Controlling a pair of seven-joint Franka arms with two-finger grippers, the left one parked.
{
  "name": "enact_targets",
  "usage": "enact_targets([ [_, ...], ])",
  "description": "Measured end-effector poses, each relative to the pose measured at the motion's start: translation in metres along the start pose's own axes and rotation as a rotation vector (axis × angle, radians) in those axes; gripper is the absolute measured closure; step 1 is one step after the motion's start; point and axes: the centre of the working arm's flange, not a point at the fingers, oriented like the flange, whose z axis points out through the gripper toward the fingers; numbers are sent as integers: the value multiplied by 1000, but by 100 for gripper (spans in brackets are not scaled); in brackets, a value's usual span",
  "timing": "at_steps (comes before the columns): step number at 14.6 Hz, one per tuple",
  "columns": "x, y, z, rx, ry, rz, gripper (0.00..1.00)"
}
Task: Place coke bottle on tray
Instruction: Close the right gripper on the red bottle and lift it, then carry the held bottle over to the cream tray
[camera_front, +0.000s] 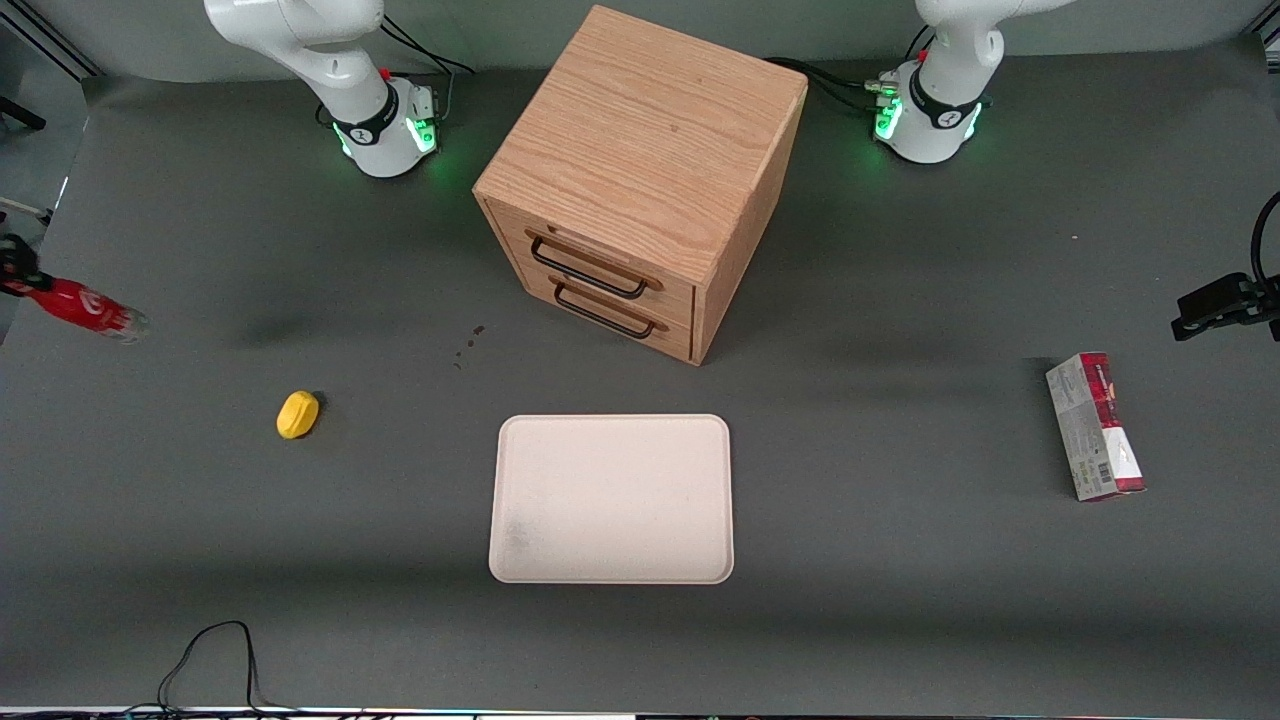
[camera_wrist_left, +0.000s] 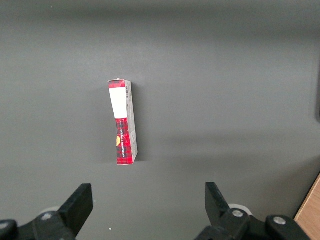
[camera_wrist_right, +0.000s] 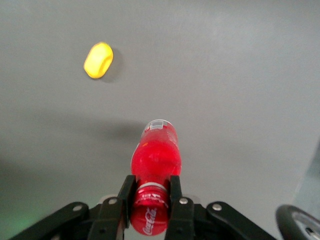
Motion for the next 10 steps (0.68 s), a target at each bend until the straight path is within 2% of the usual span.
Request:
enact_targets([
  [4, -13, -21, -104, -16, 29, -19, 69],
  [6, -11, -39, -137, -26, 69, -49, 69],
  [8, 12, -67, -153, 3, 113, -104, 69],
  [10, 54, -103, -160, 12, 135, -168, 69],
])
